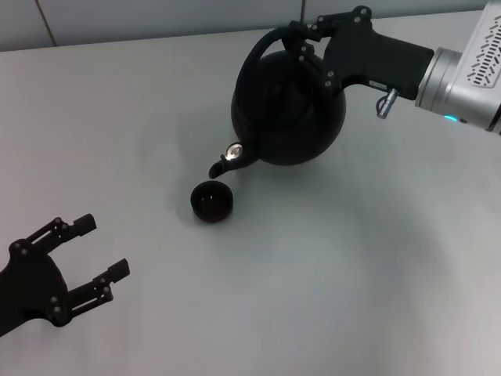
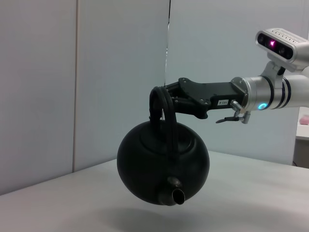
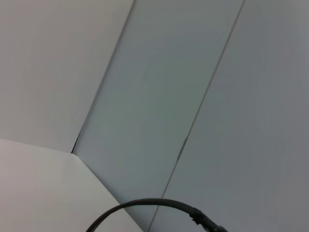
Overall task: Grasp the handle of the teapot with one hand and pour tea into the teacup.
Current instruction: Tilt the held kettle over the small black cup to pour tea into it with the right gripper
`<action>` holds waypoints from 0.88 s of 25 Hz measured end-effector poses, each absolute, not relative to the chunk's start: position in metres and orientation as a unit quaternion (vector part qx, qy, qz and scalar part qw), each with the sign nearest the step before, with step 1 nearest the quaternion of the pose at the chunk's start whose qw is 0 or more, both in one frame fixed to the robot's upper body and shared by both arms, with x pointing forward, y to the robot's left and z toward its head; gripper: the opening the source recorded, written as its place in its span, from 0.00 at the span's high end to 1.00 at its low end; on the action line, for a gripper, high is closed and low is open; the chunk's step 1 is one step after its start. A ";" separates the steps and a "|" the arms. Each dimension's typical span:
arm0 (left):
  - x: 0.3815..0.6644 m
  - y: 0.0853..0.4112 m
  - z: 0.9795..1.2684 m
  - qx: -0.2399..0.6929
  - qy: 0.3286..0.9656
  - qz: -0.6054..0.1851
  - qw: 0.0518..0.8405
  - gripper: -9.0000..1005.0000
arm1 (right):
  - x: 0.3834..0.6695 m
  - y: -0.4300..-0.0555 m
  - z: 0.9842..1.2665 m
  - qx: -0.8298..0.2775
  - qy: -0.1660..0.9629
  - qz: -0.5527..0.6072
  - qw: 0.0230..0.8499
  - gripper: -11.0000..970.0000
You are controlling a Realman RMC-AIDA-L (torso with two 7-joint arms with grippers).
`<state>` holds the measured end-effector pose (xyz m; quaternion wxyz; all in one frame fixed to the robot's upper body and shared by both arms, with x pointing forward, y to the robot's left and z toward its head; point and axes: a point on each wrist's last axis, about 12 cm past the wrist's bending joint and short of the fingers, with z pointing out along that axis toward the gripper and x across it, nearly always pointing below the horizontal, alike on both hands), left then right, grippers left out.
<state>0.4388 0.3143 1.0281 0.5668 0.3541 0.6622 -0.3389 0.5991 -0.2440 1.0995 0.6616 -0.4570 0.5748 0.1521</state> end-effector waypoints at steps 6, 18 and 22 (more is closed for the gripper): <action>0.440 0.314 1.029 0.355 0.661 -0.339 0.567 0.19 | 0.600 -0.244 1.102 -0.475 0.560 0.134 0.665 0.87; 0.441 0.315 1.030 0.354 0.660 -0.337 0.570 0.19 | 0.603 -0.241 1.107 -0.510 0.537 0.111 0.663 0.89; 0.441 0.316 1.030 0.354 0.660 -0.337 0.571 0.19 | 0.605 -0.238 1.110 -0.523 0.529 0.106 0.660 0.90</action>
